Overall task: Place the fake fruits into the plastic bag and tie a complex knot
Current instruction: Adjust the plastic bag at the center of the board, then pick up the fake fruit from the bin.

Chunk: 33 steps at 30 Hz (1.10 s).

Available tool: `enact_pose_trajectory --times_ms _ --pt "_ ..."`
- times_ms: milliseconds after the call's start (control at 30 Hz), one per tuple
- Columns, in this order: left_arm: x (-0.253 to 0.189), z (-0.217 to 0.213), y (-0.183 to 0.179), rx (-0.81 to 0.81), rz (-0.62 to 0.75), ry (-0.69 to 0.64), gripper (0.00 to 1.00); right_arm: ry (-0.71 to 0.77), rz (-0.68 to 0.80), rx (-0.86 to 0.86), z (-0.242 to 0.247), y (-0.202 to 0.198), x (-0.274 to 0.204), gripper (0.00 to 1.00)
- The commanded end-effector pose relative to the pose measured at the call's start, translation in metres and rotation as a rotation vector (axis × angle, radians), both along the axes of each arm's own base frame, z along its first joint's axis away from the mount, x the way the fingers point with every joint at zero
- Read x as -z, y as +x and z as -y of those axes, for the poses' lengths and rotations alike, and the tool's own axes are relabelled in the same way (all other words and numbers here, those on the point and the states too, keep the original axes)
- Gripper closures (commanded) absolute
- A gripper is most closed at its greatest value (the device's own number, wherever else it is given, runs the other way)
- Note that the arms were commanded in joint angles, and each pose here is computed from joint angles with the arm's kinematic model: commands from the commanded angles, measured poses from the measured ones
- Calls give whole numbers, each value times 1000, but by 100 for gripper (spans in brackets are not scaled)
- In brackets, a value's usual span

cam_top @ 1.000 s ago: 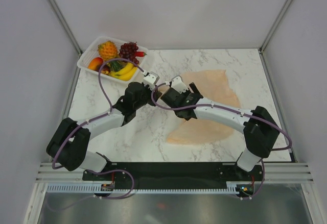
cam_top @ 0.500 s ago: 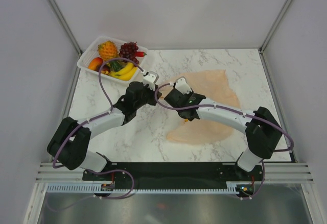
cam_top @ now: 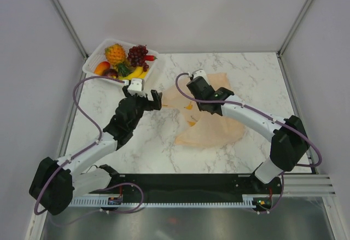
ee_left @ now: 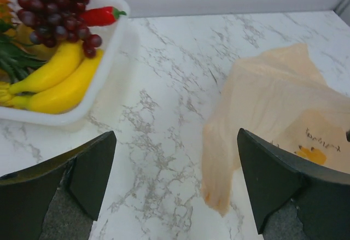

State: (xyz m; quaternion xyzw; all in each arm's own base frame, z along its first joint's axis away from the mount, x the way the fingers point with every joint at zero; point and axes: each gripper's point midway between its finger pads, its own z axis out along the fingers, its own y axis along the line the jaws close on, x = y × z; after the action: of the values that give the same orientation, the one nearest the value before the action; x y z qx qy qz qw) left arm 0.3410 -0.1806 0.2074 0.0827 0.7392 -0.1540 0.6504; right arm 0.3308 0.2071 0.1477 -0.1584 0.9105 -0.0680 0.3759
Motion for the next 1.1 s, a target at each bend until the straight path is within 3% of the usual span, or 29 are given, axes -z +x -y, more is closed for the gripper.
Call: enact_pose_trajectory --times_ms 0,67,133,300,433,633,1000,1067 --pt "-24 -37 2 -236 12 -137 0 106 32 -9 -11 18 -18 100" --pt "-25 -61 3 -399 -57 -221 0 140 46 7 -13 24 -24 100" --pt "-42 -65 12 -390 -72 -255 0 174 63 29 -14 31 -31 100" --pt "-39 -70 38 -384 -227 -250 0 260 65 56 -22 32 -38 100" --pt "-53 -90 72 -453 -242 -257 0 292 69 51 -25 30 -38 100" --pt "-18 -98 125 -476 -370 -225 0 314 58 34 -32 30 -35 100" --pt "5 -79 236 -424 -382 -95 0 327 99 19 -29 30 -46 100" --pt "1 -72 253 -385 -355 -65 7 327 109 21 -26 29 -48 100"
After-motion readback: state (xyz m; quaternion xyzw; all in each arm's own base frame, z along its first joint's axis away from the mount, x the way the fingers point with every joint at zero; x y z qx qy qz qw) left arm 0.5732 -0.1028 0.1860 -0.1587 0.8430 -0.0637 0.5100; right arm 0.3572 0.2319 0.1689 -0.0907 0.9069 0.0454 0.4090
